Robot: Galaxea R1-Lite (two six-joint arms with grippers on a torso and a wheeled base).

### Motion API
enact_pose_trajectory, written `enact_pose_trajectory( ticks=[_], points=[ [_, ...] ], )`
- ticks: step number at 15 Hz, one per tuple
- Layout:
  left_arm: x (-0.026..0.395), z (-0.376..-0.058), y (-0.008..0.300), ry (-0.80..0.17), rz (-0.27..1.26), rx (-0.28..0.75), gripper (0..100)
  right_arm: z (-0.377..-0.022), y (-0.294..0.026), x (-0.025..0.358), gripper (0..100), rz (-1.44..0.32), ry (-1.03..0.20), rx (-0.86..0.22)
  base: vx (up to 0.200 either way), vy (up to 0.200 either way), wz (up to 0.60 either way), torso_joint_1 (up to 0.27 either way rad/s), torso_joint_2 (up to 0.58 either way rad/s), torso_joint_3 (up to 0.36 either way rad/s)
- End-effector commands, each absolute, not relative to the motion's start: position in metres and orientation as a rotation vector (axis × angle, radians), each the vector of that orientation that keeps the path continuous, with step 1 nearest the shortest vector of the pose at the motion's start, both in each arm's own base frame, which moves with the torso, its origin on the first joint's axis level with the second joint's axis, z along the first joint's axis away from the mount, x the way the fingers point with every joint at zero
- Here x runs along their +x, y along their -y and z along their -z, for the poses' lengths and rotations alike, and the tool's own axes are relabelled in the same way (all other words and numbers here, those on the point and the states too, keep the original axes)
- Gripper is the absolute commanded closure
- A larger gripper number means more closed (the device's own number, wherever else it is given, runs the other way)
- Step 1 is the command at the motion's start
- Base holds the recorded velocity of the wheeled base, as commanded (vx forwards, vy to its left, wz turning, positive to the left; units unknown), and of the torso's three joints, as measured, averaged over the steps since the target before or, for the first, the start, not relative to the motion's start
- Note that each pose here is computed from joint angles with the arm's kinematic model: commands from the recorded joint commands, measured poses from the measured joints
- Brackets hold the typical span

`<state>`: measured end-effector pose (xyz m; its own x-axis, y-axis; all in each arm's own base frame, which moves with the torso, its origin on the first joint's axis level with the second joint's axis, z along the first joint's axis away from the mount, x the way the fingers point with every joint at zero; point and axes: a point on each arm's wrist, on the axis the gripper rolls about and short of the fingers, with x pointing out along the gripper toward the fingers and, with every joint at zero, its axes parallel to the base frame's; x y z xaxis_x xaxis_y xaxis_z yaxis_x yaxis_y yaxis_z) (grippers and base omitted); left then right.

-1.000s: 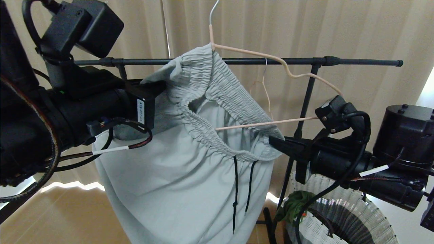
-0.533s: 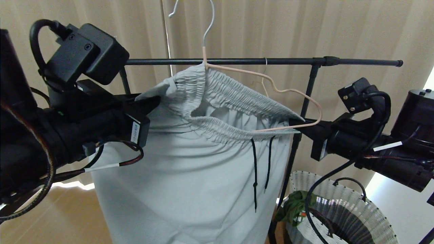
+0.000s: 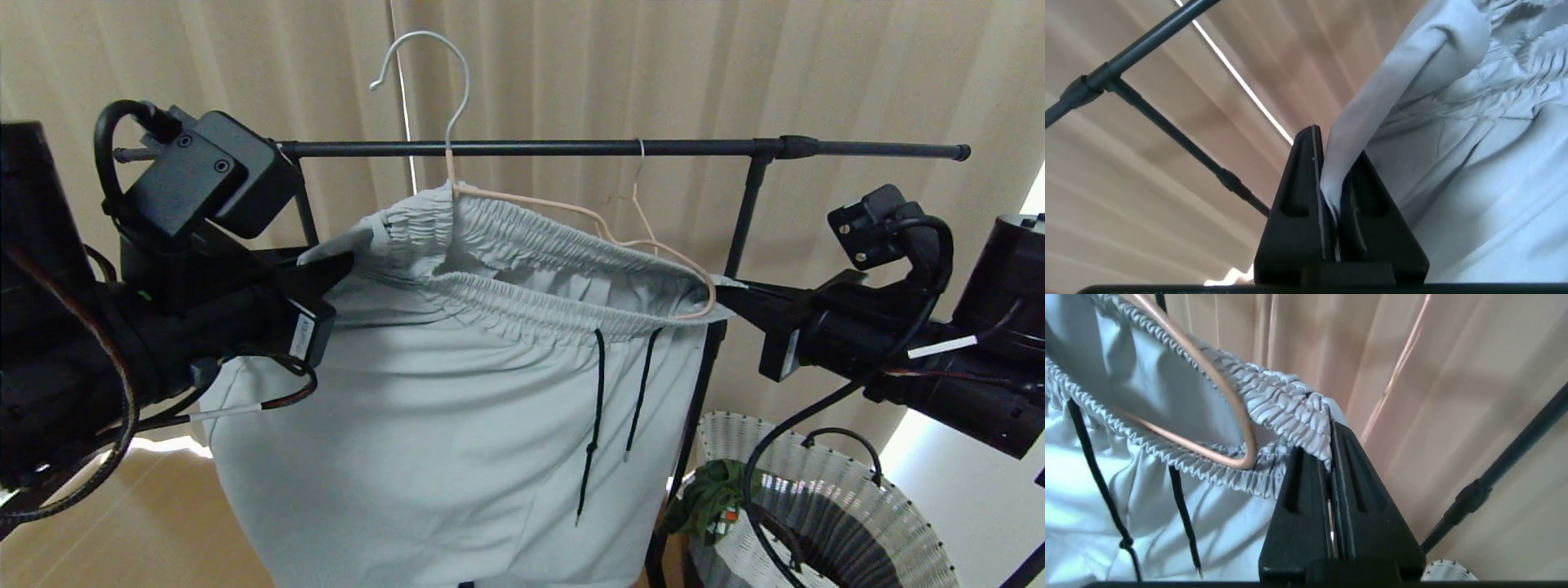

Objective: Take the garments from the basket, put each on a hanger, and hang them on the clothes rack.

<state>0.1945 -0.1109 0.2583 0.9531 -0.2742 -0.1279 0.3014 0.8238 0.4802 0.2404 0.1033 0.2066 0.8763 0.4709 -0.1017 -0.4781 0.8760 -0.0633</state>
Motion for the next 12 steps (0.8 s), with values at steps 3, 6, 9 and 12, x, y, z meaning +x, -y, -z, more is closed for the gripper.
enact_pose_trajectory(
  ticks=[3, 6, 9, 12],
  points=[
    [0.195, -0.249, 0.107, -0.085, 0.293, 0.55, 100, -0.217, -0.104, 0.242, 100, -0.495, -0.048, -0.085, 0.0, 0.0, 0.0, 0.0, 0.0, 0.0],
    [0.201, -0.249, 0.098, -0.096, 0.248, 0.589, 100, -0.228, -0.102, 0.247, 100, -0.479, -0.034, -0.083, 0.0, 0.0, 0.0, 0.0, 0.0, 0.0],
    [0.2, -0.24, 0.097, -0.118, 0.257, 0.659, 100, -0.238, -0.108, 0.241, 100, -0.512, -0.077, -0.09, 0.0, 0.0, 0.0, 0.0, 0.0, 0.0],
    [0.209, -0.228, 0.103, -0.154, 0.281, 0.733, 100, -0.244, -0.129, 0.232, 100, -0.603, -0.139, -0.107, 0.0, 0.0, 0.0, 0.0, 0.0, 0.0]
  ],
)
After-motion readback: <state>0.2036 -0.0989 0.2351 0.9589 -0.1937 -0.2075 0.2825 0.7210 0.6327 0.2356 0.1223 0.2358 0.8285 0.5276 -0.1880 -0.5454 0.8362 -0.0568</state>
